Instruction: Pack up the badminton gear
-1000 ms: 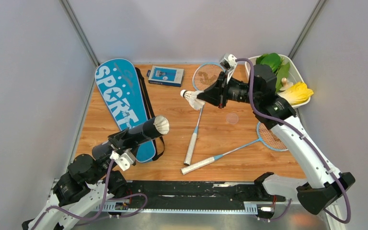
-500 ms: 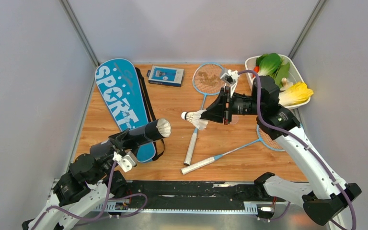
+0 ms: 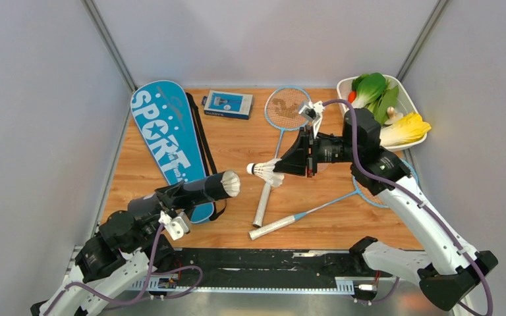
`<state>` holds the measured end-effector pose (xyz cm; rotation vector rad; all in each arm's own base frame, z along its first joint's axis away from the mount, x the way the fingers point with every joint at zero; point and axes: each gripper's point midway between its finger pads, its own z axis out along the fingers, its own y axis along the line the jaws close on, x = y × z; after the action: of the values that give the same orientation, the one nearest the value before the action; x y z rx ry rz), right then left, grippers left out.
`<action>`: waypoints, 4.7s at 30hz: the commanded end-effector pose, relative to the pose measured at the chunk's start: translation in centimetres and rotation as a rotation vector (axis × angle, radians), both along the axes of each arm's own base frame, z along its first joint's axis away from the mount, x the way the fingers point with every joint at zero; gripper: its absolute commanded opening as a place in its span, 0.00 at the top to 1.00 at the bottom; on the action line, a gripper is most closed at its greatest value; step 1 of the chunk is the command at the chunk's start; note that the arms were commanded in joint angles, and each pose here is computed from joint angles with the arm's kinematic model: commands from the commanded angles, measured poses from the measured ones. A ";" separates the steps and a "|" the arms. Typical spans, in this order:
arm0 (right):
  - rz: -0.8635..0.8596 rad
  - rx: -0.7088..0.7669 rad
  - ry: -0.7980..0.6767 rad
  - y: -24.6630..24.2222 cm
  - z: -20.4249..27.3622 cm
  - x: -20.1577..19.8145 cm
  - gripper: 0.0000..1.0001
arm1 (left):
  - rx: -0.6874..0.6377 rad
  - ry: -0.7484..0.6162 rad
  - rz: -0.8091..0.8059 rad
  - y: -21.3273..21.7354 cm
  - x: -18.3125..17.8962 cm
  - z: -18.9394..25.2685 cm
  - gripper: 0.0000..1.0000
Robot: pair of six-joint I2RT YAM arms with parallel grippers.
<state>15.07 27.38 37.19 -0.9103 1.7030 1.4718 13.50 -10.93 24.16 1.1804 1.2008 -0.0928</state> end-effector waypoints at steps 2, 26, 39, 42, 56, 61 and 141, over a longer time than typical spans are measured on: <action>0.103 0.020 0.033 1.8 0.3 -2.2 1.00 | -0.086 -0.059 -0.036 0.0 -0.9 2.9 0.43; 0.043 -0.063 0.112 7.3 -2.1 -1.4 0.95 | -0.049 -0.059 -0.120 -2.4 -0.6 3.1 0.42; -0.135 -0.039 0.064 5.1 -1.5 -0.2 0.70 | -0.041 -0.055 -0.095 -2.5 0.0 2.9 0.42; -0.138 -0.036 0.063 4.9 -1.5 -0.3 0.74 | -0.035 -0.049 -0.095 -2.5 0.1 2.7 0.42; -0.044 0.009 0.038 5.0 -1.3 -1.9 1.00 | -0.030 -0.041 -0.109 -3.4 0.4 2.5 0.42; -0.027 0.065 0.032 5.2 0.1 -2.3 1.00 | -0.029 -0.029 -0.113 -3.6 0.4 2.4 0.42; -0.464 0.017 -0.034 8.5 -7.3 1.5 0.95 | -0.066 0.115 -0.005 -5.7 3.6 3.1 0.44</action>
<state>17.67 34.97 29.58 -0.4550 1.7370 1.0744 16.55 -14.90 20.38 1.2919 1.4572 -0.1283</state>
